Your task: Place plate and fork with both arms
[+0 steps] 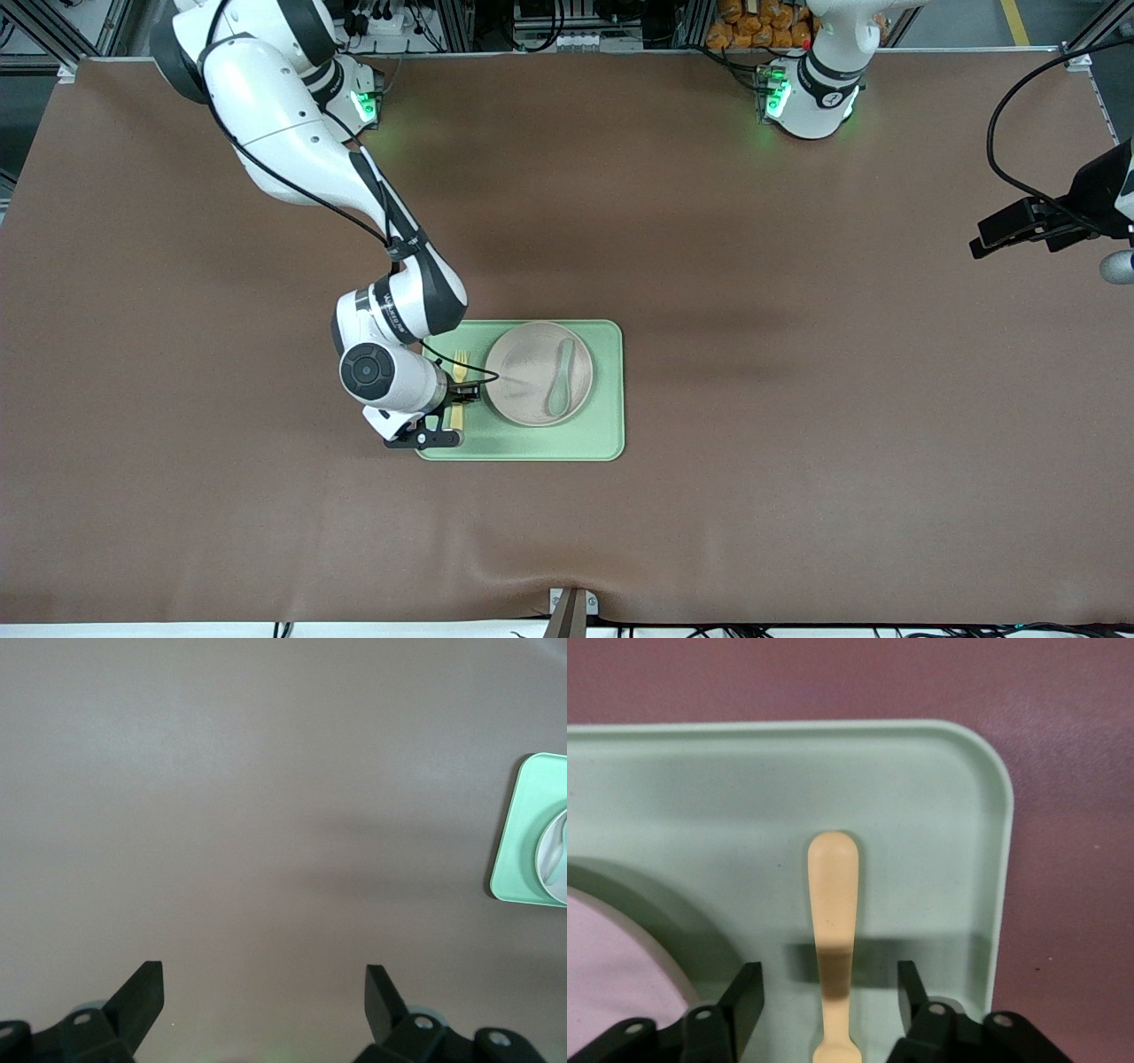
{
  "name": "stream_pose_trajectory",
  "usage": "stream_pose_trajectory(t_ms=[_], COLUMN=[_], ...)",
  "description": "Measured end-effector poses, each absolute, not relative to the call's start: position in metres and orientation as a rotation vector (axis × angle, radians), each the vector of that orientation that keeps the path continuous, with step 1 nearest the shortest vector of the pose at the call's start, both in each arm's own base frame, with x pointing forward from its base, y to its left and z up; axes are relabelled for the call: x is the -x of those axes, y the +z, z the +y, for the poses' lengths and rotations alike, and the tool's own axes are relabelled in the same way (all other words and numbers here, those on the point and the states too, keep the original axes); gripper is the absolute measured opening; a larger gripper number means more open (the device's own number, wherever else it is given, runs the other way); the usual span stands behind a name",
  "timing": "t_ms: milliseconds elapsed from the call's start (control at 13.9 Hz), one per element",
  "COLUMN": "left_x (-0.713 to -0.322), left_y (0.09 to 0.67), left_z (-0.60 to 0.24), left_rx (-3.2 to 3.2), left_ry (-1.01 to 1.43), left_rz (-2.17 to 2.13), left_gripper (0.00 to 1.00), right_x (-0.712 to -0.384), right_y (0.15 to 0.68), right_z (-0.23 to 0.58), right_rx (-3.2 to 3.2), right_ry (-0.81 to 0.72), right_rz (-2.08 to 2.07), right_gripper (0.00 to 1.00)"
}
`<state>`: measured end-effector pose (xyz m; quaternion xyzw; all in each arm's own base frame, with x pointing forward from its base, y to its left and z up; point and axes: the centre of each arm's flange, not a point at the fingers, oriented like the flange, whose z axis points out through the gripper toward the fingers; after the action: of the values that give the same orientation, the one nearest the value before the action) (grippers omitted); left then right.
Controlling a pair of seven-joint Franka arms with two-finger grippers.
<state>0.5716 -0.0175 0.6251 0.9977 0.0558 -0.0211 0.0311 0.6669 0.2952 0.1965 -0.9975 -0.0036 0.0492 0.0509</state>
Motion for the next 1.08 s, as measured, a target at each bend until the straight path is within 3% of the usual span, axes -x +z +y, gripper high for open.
stream_pose_trajectory(t_ms=[216, 720, 1080], left_x=[-0.569, -0.536, -0.533], left_y=[0.631, 0.652, 0.652], left_z=[-0.019, -0.026, -0.03], left_rx=[-3.077, -3.135, -3.137], left_ry=[-0.049, 0.004, 0.012], left_rz=[0.165, 0.153, 0.141], left_gripper=[1.0, 1.0, 1.0], right_x=[-0.674, -0.705, -0.693], right_y=[0.227, 0.342, 0.441], right_z=[0.288, 0.192, 0.127], right_rx=[3.039, 3.007, 2.932], right_ry=[0.151, 0.095, 0.12], right_rz=[-0.014, 0.13, 0.175], right_gripper=[1.0, 1.0, 1.0])
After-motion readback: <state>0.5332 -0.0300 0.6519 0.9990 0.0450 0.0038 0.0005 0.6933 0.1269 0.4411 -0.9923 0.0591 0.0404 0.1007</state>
